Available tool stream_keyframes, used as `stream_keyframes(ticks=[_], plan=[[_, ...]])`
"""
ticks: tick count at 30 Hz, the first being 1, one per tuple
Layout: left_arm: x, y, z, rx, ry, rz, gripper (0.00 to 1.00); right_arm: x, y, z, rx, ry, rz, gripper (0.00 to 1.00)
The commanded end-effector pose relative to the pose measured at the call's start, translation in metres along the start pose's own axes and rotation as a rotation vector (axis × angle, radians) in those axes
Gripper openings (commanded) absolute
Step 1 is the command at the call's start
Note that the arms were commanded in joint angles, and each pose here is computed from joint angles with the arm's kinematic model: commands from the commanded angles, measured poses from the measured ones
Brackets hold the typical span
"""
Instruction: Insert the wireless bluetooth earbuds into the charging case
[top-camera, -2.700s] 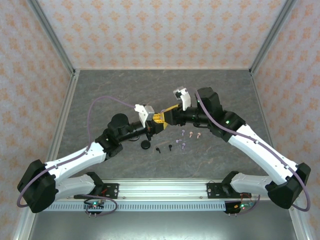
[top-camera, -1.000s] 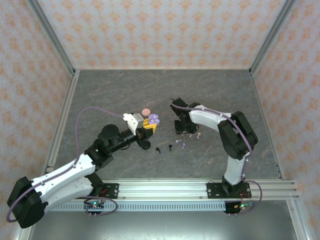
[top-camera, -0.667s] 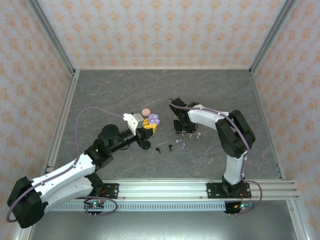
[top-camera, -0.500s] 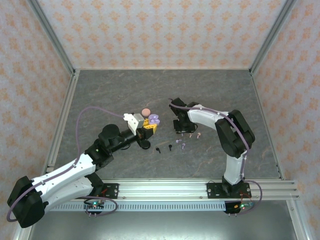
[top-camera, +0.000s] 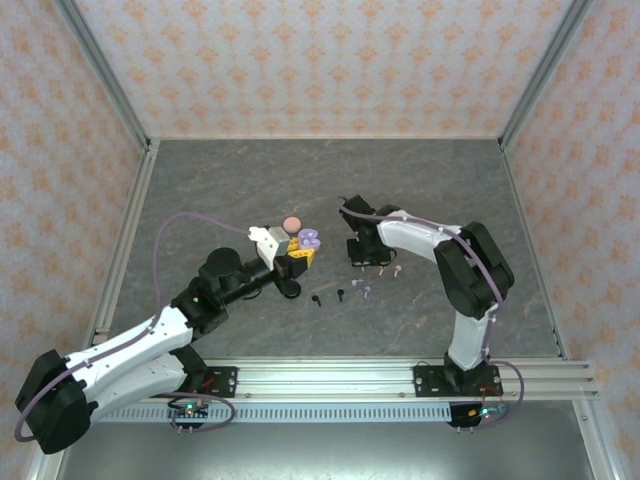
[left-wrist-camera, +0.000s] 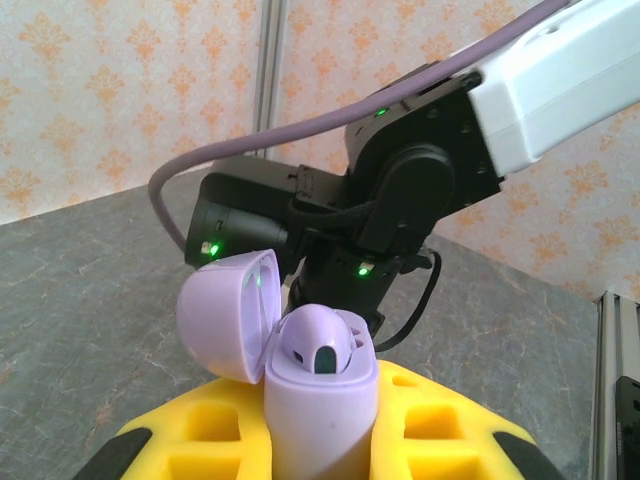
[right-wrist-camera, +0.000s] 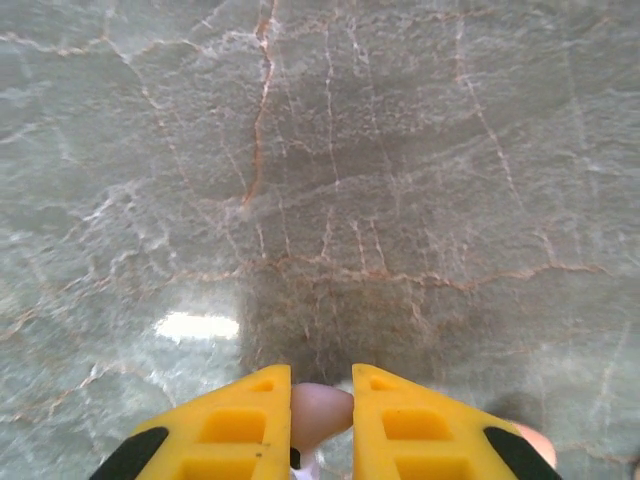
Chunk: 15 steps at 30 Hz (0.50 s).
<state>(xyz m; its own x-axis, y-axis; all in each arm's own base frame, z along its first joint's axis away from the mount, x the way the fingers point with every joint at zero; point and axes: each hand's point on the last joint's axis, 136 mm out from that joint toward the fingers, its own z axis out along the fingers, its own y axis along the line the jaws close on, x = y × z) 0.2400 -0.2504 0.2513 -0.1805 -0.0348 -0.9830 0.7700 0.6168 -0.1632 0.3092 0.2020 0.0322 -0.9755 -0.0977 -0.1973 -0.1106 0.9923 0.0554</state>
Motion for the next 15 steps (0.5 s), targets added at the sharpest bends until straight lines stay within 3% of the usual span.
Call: stream_keyframes(ticks=[1,15], plan=[[-0.021,-0.003,0.003,0.006,-0.063,0.029,0.00,-0.019,0.003,-0.049,-0.059,-0.150,0.033,0.17],[-0.037,-0.006,0.029,0.047,-0.107,0.046,0.00,-0.039,0.025,-0.256,-0.526,-0.645,0.150,0.17]])
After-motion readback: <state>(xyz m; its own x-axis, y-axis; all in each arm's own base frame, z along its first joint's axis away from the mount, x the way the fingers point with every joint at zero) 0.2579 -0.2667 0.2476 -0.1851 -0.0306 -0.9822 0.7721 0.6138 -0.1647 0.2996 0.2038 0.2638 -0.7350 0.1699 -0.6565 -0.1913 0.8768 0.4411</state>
